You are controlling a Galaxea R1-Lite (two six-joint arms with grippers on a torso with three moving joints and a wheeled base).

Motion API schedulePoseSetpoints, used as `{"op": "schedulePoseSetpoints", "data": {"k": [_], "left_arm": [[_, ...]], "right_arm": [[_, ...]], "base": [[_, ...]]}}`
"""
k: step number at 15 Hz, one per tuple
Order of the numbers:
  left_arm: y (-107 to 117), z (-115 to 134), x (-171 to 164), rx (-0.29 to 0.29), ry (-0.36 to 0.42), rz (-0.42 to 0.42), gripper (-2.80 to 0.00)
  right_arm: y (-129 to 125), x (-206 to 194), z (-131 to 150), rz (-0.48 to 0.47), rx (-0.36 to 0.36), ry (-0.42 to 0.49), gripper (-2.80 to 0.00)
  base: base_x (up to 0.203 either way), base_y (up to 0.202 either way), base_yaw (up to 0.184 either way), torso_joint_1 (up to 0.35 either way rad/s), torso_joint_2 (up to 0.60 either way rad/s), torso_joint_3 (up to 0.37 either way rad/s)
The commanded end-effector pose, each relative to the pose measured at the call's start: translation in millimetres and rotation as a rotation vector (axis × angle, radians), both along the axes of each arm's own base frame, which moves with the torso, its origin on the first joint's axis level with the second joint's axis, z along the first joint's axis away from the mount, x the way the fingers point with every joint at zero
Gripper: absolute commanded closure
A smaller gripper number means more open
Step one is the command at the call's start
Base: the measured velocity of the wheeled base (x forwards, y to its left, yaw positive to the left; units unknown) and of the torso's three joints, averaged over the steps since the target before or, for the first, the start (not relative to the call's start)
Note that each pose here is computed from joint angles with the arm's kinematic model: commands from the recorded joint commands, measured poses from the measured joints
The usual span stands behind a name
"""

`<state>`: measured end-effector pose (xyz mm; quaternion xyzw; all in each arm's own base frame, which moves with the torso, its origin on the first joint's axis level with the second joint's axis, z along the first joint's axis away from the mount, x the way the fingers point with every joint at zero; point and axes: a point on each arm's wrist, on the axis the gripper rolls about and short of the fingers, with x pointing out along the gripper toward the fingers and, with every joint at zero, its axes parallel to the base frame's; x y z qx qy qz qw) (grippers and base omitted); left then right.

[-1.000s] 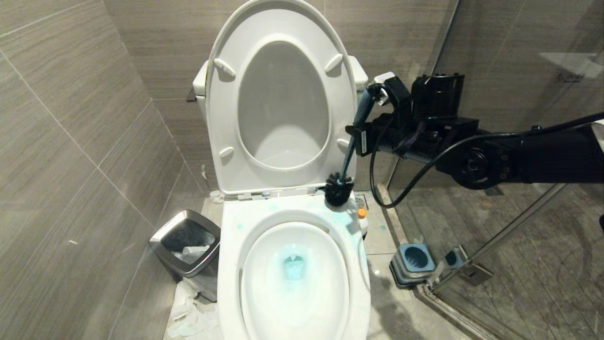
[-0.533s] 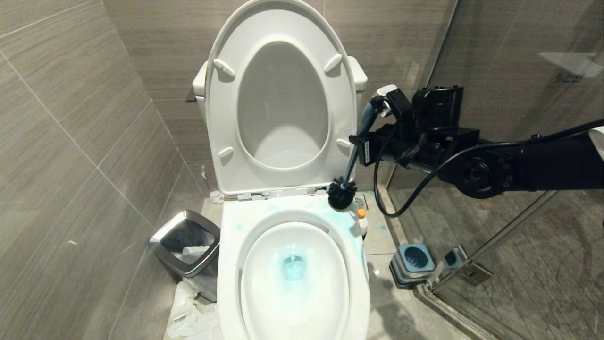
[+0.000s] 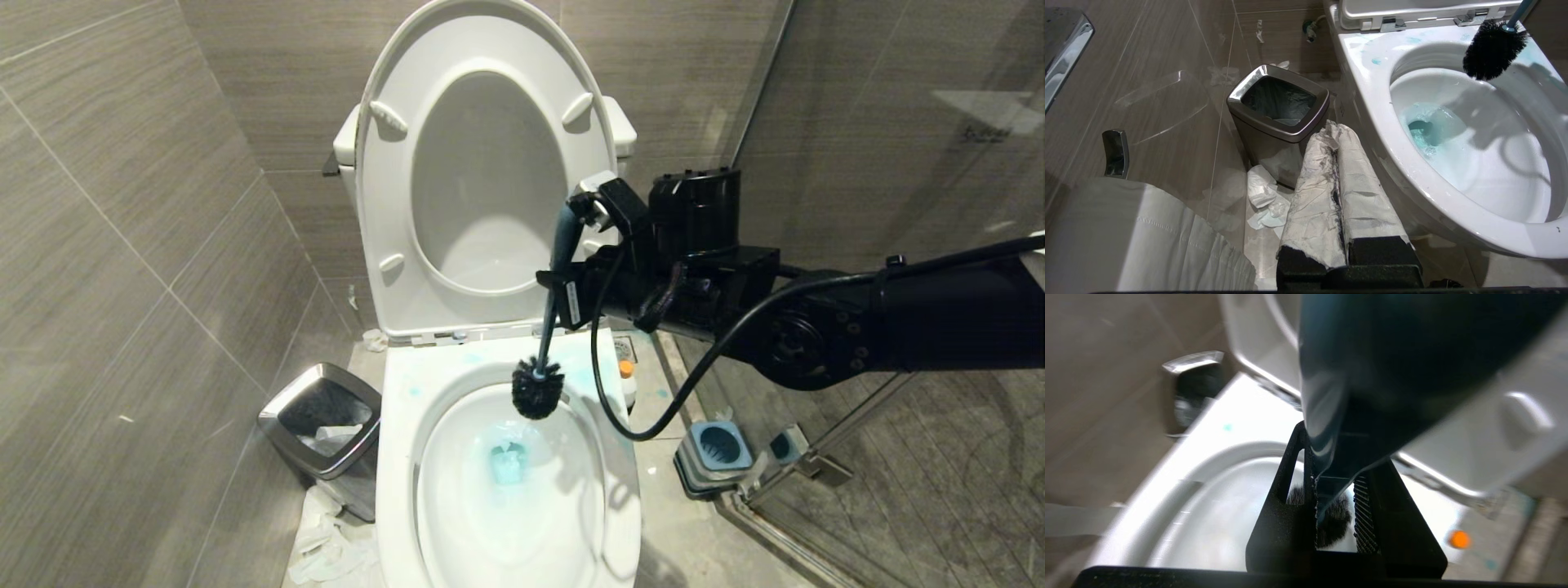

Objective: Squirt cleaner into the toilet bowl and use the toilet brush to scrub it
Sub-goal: Scrub the toilet bowl

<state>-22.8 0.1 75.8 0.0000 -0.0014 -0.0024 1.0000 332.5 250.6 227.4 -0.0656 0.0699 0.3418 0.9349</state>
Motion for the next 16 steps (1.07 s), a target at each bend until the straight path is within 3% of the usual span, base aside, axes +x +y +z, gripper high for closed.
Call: {"op": "schedulePoseSetpoints", "data": {"k": [1,5,10,16], "left_arm": [[0.0,0.0,0.0,0.0,0.0,0.0,0.0],[0.0,0.0,0.0,0.0,0.0,0.0,0.0],[0.0,0.0,0.0,0.0,0.0,0.0,0.0],[0.0,0.0,0.0,0.0,0.0,0.0,0.0]], "right_arm": [[15.9,-11.1,12.9,0.035,0.074,0.001,0.0],[1.3,1.8,34.3,-0.014,0.108,-0.057,0.0],[-48.2,27.0,32.6,-0.15,0.015,-0.07,0.0],[-86.7,52.6,22.8,-0.251,-0.035,-0.074,0.0]], "base": [[0.0,0.0,0.0,0.0,0.0,0.0],[0.0,0.0,0.0,0.0,0.0,0.0],[0.0,0.0,0.0,0.0,0.0,0.0],[0.0,0.0,0.0,0.0,0.0,0.0]]}}
